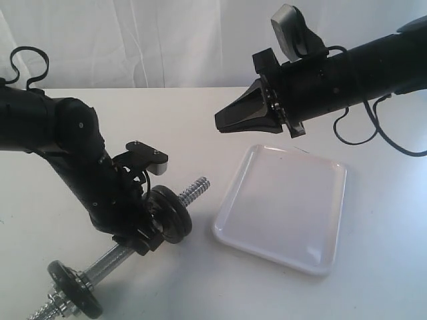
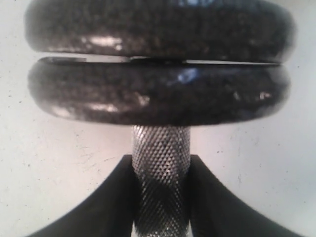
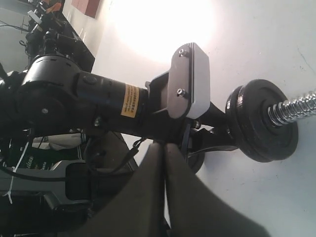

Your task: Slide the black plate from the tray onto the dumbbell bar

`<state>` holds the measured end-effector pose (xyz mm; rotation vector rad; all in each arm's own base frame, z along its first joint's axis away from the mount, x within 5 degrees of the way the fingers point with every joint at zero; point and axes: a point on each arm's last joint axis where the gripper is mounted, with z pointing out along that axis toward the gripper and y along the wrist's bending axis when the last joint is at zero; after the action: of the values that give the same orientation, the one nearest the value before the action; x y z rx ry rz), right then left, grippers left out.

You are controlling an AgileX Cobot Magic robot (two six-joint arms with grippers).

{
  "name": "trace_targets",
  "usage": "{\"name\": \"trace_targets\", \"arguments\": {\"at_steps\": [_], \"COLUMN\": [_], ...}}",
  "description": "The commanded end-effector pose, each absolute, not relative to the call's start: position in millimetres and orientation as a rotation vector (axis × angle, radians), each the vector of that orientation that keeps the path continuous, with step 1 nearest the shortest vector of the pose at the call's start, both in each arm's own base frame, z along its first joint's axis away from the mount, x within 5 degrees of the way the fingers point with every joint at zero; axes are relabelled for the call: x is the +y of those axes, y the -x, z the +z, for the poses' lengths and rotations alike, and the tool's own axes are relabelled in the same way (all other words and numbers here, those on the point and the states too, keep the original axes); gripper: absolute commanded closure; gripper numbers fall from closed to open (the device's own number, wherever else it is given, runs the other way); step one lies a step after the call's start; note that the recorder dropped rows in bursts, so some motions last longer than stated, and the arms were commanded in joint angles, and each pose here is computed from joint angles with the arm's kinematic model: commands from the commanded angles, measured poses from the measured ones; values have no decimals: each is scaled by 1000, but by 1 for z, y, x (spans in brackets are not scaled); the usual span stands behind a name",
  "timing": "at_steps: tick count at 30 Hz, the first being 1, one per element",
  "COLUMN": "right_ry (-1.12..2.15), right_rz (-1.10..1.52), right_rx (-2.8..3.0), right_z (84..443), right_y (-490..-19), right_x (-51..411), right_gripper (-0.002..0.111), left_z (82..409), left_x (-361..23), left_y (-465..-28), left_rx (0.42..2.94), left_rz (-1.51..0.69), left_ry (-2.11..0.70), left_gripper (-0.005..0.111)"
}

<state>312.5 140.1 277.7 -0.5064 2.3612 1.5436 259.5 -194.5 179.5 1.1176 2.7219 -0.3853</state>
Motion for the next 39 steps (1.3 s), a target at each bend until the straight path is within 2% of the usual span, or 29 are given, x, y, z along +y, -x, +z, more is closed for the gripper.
{"name": "trace_targets", "arguments": {"at_steps": [1,5,12,15,21,30,32,39], "right_ry": [544,548,548,548,548,548,548,548], "right_rz": [1528,1524,1524,1524,1524,1524,1524,1524], "right_rx": [2348,2351,2351,2351,2351,2351,2351,2351], "right_z": [281,281,281,281,281,281,281,281], "right_y": [-310,-310,-310,-310,-310,-310,-310,-310], "right_x": [140,140,140,140,140,140,140,140], "right_gripper": [108,108,108,108,108,108,108,108], "left_z": [188,188,187,182,175,171,170,170], "left_x": [-196,-195,-194,-194,-194,-194,-193,-193], "left_y": [-257,-256,-254,-254,-252,-252,-251,-252], "left_rx": [2734,2743,2769,2794,2842,2863,2868,2859], "left_rz": [-427,-426,-426,-426,-427,-423,-412,-405], "left_ry": [-1097,-1105,-1126,-1136,-1158,-1170,-1183,-1182], "left_gripper": [106,93,59,52,44,48,57,104]}}
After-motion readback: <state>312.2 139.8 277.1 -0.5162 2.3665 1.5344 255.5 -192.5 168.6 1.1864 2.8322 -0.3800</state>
